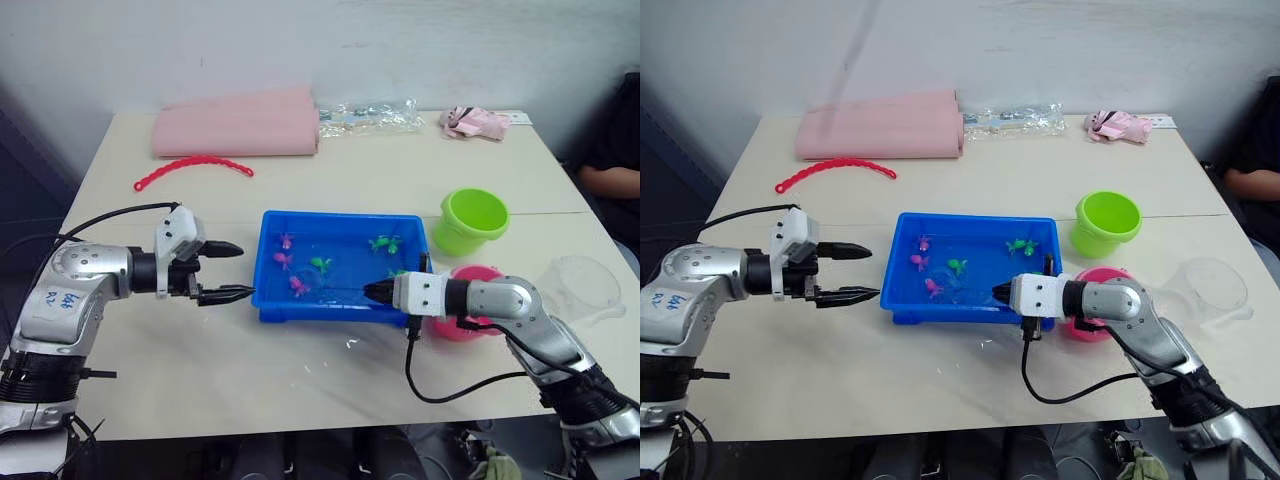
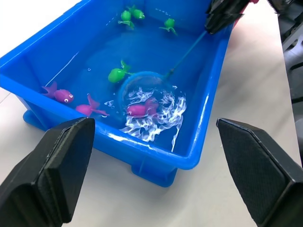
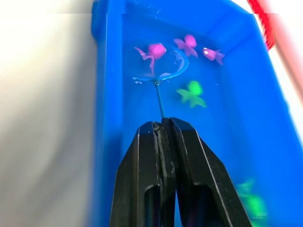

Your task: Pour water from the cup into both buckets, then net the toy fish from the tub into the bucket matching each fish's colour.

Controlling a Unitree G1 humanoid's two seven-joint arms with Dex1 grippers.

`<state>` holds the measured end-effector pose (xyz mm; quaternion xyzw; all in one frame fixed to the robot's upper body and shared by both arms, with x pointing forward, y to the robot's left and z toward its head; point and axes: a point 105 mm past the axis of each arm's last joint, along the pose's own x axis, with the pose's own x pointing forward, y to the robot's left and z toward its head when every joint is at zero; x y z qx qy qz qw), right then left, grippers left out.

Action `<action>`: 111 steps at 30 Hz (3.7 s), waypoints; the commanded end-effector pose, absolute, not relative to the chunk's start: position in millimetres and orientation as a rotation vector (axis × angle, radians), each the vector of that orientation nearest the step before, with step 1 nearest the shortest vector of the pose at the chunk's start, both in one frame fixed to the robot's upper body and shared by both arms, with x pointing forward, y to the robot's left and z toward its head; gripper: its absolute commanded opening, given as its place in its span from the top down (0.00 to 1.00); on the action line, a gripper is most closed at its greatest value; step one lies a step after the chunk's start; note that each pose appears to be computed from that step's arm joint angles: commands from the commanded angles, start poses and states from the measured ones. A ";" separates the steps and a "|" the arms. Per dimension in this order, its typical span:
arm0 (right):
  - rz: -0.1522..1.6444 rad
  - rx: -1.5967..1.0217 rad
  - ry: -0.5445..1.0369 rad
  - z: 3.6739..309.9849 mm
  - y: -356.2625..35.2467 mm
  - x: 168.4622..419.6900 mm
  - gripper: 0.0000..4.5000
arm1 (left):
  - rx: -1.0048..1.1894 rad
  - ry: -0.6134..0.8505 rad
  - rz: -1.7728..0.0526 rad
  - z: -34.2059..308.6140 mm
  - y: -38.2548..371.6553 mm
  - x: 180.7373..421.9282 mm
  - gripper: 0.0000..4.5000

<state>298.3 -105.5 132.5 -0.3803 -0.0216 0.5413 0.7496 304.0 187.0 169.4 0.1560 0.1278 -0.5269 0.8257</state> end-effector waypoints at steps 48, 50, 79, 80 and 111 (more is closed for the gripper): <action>0.230 -0.881 0.238 206.3 -287.4 135.7 1.00 | 0.220 -0.011 -1.791 200.6 32.2 321.3 0.01; 0.246 -1.067 0.238 204.2 -289.2 137.4 1.00 | 0.221 -0.013 -1.791 200.7 32.1 322.4 0.01; 0.338 -2.067 -0.032 205.8 -293.0 145.3 1.00 | 0.276 -0.022 -1.745 199.2 39.2 331.0 0.01; 0.365 -2.071 -0.020 201.0 -293.3 143.0 1.00 | 0.276 -0.021 -1.744 199.5 39.5 331.1 0.01; 0.964 -0.336 0.109 207.9 -167.2 227.4 1.00 | 0.281 0.183 -1.349 180.0 157.3 330.9 0.01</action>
